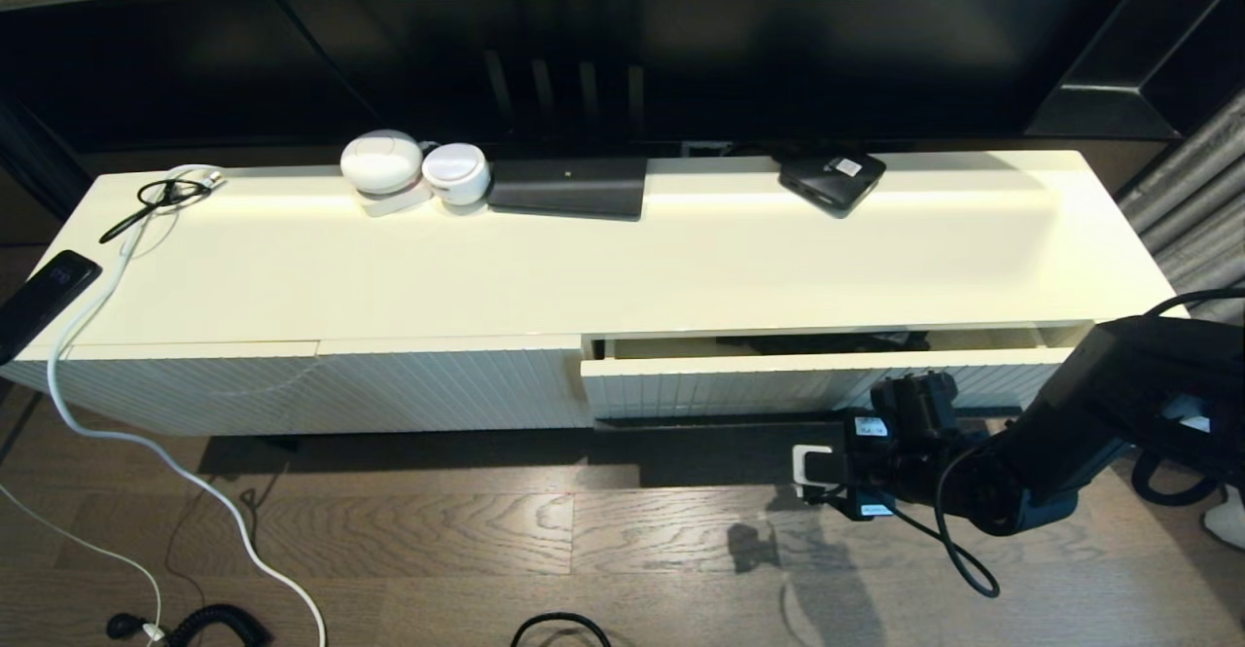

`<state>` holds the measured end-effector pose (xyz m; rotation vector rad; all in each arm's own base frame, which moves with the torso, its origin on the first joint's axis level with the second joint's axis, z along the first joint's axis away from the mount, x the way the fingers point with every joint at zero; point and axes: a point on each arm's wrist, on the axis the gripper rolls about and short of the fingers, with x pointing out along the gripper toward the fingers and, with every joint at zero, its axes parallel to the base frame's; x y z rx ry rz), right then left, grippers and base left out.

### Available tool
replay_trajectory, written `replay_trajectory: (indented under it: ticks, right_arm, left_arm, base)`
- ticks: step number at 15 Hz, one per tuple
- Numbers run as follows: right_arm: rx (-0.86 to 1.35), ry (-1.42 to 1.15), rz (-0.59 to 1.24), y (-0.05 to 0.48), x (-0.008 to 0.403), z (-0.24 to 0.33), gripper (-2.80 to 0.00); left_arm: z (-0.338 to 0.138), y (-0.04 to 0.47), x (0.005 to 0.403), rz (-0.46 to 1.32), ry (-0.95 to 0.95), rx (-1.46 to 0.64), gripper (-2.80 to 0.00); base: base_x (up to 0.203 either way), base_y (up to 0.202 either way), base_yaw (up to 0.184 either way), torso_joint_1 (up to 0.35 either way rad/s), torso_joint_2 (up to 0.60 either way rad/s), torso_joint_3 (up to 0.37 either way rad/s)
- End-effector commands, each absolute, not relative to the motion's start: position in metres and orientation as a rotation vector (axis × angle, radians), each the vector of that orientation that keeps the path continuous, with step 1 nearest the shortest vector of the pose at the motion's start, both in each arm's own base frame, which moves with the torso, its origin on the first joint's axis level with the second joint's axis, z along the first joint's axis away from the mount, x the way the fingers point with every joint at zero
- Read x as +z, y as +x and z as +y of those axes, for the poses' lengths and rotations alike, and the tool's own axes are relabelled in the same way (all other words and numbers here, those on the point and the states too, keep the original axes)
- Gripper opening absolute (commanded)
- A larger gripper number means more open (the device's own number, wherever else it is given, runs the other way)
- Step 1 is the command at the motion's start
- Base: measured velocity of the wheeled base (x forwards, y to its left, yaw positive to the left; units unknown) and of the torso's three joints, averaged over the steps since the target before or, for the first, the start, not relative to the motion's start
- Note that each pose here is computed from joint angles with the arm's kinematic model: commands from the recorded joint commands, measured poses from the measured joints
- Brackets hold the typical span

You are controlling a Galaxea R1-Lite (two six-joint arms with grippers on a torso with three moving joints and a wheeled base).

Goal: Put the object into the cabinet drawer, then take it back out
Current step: Open the drawer

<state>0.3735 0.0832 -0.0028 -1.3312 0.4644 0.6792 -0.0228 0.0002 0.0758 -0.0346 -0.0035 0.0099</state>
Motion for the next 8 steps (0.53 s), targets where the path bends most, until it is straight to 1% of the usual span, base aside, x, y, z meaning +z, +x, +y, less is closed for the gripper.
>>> replay_trajectory:
  ticks: [1,8]
  right_arm:
    - [0.691,-1.337,0.476,0.367,-0.003,0.082,0.00]
    - [0.720,-1.333,0.506,0.338,0.006,0.080,0.00]
  left_arm:
    - [0.000,-0.023,0.076,-0.003,-0.035,0.010,-2.80]
    - [0.000,-0.023,0.076,-0.003,-0.035,0.011,-2.80]
  base:
    - [0.000,0.000,0.000,0.000,0.00,0.000]
    - [0.000,0.000,0.000,0.000,0.00,0.000]
